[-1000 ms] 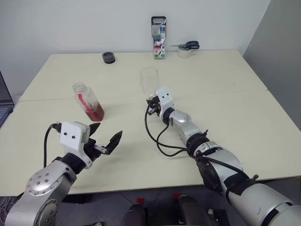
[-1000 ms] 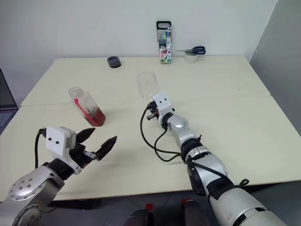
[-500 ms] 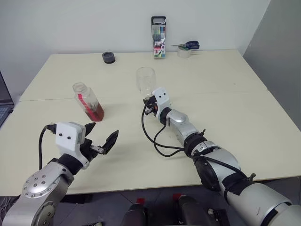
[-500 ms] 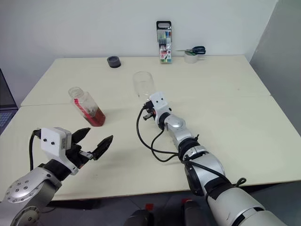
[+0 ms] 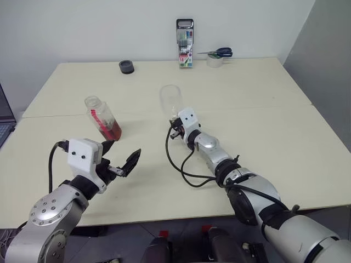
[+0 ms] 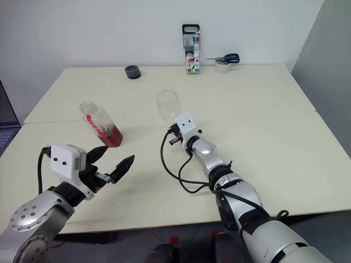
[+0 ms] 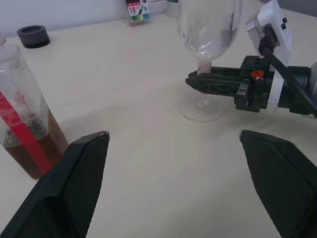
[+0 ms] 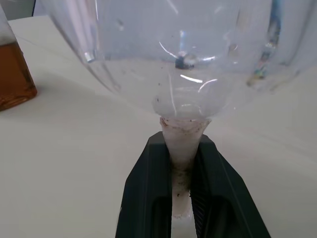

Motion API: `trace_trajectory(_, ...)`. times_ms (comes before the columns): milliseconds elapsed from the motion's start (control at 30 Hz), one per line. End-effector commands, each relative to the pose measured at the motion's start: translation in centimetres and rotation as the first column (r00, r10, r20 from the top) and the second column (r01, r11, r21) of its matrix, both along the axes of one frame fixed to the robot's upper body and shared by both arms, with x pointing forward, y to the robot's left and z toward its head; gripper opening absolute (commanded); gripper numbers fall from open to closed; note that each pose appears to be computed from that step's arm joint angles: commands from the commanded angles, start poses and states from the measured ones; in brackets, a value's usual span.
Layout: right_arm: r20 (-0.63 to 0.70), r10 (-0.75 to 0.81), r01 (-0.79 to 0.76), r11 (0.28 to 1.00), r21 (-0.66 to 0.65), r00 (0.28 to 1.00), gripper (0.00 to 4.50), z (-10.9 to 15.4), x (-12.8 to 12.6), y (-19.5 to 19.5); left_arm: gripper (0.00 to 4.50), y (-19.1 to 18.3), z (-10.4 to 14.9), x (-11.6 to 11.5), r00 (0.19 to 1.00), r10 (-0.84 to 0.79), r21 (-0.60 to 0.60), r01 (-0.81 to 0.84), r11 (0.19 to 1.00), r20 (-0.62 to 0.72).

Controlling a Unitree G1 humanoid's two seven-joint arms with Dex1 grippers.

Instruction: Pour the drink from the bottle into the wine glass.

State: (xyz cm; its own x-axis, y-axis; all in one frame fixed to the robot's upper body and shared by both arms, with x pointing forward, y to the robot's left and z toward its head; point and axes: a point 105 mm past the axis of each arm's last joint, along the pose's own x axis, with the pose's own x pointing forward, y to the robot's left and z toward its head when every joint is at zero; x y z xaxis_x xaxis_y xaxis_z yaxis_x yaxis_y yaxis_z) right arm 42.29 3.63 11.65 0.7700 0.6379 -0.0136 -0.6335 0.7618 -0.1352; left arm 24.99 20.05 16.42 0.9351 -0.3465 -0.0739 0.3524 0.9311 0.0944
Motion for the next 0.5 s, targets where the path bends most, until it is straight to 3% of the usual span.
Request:
trace_trajectory(33,0.043,0.006,-0.007,1.0,0.03,0.999,0.26,1.14,-0.06,0.47,4.5,-0.2,0.87,-0.09,0.999,-0.018,0.012,0.017,1.0,0.035)
trace_trajectory(400,0.042,0.004,-0.005,1.0,0.006,0.999,0.26,0.59,-0.07,0.04,4.5,-0.22,0.95,0.02,0.999,-0.027,0.019,0.026,0.999,0.037)
trace_trajectory(500,0.046,0.017,-0.017,1.0,0.003,0.999,1.18,0.56,-0.15,0.03,4.5,-0.19,0.96,0.12,0.999,-0.03,0.022,0.029,0.999,0.036)
